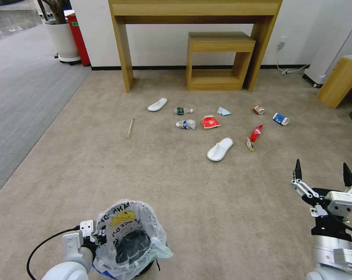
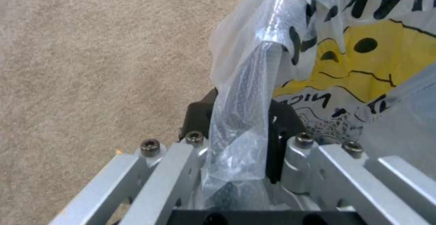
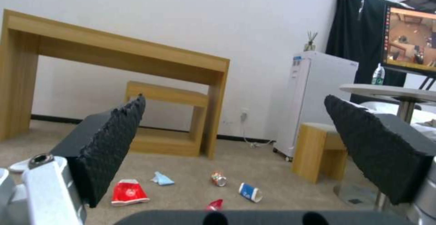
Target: Pick up the trash bin and place the garbage on the floor into it.
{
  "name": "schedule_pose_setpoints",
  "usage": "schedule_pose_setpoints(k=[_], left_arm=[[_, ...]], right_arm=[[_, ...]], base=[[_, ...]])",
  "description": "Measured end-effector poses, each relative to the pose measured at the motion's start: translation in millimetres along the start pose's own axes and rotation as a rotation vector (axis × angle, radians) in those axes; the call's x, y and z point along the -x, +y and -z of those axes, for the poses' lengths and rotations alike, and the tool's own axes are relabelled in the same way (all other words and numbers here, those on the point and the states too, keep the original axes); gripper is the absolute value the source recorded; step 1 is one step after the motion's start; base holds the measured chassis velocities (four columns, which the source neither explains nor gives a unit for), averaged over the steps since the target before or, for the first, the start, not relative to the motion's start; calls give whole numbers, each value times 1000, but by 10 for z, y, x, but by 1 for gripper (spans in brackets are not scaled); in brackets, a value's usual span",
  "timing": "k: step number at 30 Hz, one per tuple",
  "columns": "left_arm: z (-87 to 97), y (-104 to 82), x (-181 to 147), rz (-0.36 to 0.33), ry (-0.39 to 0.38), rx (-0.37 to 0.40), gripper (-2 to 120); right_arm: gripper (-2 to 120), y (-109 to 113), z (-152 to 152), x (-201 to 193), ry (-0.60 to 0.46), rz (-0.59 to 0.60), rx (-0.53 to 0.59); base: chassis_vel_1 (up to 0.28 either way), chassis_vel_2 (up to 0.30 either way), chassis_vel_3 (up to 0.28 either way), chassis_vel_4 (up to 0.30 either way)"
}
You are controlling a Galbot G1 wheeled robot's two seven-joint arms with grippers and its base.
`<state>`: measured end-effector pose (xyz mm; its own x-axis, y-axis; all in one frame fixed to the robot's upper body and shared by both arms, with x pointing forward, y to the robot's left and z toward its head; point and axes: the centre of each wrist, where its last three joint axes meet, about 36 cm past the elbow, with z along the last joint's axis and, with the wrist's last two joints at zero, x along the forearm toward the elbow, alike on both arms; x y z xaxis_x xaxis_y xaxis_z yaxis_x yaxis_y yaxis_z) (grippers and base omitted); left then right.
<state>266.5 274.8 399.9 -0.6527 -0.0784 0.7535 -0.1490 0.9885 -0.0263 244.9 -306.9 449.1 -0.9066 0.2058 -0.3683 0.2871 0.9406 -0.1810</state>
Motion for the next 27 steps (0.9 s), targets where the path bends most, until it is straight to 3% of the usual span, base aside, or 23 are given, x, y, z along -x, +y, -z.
schedule_pose_setpoints(k=[8, 16, 27], left_arm=[[33, -27, -42, -26, 8, -110, 15], [83, -63, -139, -60, 6, -215, 3], [212, -22, -565, -63, -66, -340, 0]], right_arm=[[100, 9, 13, 67, -13, 7, 8], [100, -18, 22, 171, -31, 33, 5], [100, -27, -27, 298, -21, 61, 48]], base=[[0, 0, 0, 0], [0, 0, 0, 0], [0, 0, 0, 0]])
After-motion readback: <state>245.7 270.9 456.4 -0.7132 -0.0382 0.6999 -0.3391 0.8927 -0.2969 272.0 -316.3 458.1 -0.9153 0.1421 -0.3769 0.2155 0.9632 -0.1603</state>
